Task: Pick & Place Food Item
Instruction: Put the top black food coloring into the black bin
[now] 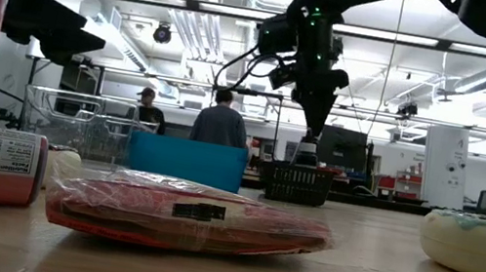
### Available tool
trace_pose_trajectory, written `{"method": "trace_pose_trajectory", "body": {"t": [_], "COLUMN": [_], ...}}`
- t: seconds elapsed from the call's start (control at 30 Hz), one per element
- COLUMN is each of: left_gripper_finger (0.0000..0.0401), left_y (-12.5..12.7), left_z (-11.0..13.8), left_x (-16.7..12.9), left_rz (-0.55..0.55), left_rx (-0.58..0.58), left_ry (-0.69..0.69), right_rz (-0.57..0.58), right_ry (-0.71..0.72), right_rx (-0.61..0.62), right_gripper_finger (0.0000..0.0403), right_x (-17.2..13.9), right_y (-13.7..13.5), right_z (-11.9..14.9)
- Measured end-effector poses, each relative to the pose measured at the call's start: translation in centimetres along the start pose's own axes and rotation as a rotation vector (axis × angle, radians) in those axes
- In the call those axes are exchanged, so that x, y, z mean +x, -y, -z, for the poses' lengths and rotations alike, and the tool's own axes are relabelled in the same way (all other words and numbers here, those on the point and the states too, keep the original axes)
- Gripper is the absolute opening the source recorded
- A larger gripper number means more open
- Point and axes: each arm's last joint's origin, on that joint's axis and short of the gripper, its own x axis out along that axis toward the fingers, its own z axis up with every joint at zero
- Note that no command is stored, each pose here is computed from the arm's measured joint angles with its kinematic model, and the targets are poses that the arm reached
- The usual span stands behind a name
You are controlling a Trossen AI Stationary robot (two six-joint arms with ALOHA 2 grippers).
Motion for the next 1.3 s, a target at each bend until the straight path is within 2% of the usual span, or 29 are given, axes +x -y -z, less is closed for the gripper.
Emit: {"method": "trace_pose_trajectory", "body": {"t": [0.23, 1.3], "left_gripper_finger": [0.0273, 0.0273], "left_y": [0.0, 0.0], "left_z": [0.0, 0.0], "left_x": [0.0, 0.0], "left_rz": [0.0, 0.0], "left_rx": [0.0, 0.0], "left_ry": [0.0, 0.0], "right_rz": [0.016, -0.004], "right_ry": [0.033, 0.015], "right_rx": [-0.017, -0.055], "right_gripper_finger": [0.0122, 0.013], "right_x": [0.3, 3.3], "right_y": [0.5, 0.5], "right_z": [-0.2, -0.3]}}
